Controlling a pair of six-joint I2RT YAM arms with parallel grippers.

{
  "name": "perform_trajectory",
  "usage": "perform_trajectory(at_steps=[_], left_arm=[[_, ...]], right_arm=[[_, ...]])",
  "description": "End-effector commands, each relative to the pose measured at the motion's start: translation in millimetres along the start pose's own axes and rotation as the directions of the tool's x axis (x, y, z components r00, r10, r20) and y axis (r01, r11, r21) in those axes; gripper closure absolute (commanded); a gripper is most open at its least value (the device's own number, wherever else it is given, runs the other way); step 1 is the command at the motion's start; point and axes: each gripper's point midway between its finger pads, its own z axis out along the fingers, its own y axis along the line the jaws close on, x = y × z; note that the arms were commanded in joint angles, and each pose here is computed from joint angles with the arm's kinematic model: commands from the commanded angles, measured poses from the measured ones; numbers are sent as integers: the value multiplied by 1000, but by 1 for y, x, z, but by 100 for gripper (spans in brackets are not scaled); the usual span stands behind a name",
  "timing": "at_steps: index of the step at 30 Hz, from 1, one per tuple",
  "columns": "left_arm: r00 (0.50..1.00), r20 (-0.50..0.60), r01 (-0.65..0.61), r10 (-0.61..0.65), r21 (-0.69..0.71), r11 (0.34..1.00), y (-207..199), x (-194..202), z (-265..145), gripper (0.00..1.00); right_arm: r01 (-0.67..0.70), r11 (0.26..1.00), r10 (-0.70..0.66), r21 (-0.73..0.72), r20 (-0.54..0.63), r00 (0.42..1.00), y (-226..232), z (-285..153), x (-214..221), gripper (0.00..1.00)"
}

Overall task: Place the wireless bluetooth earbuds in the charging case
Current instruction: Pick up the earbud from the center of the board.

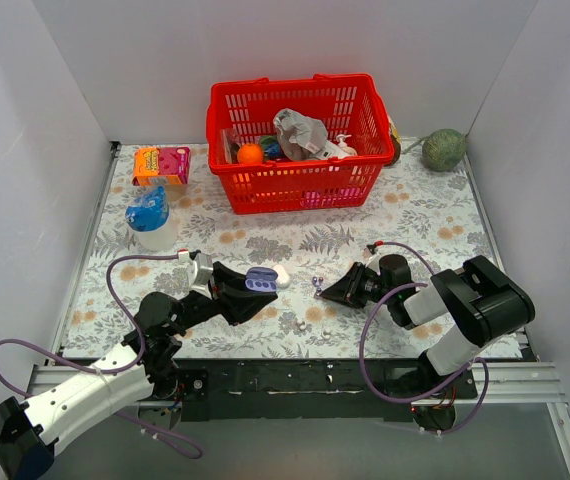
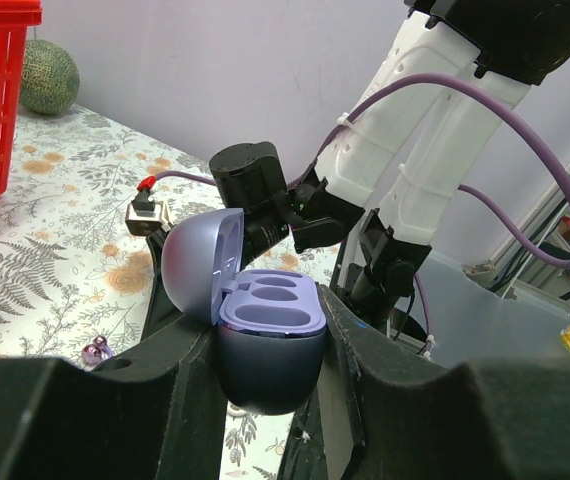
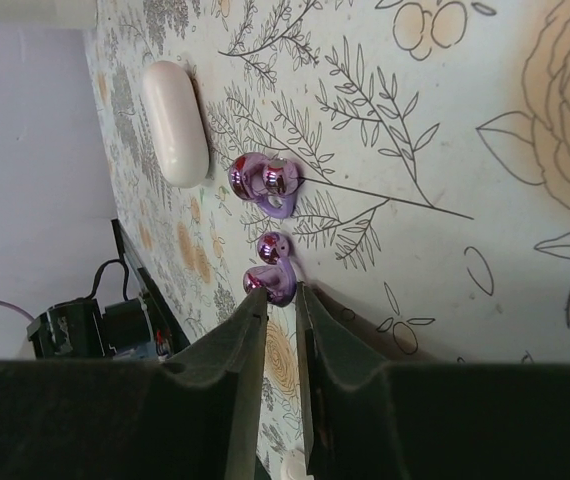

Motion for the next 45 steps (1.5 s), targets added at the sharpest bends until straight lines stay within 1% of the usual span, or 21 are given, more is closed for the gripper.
perform_trajectory(at_steps=[1,3,4,18,23,30,39,45], left_arm=[[1000,21,-10,10,19,1000,-5,-9,2,100],[1000,19,-9,9,20,1000,-5,-9,2,100],[1000,21,-10,10,19,1000,-5,-9,2,100],[1000,20,-12,12,15,1000,-5,-9,1,100],[1000,22,-17,17,13,1000,-5,-9,0,100],[1000,23,-21,20,15,1000,-5,-10,0,100],[1000,23,-18,17,16,1000,-5,-9,0,100],[1000,23,-18,18,15,1000,-5,-9,0,100]], right_arm=[[-5,999,6,43,-6,1000,-10,2,3,71],[-11,999,11,45,-5,1000,-10,3,3,66],[-15,999,15,45,-3,1000,-10,4,2,65],[-32,999,32,26,9,999,-4,9,-5,68],[-38,999,38,28,8,999,-4,10,-6,71],[-36,999,36,30,3,999,-5,10,-5,79],[-26,999,26,28,-6,1000,-6,9,-2,80],[-22,1000,22,18,-12,1000,-5,9,0,88]])
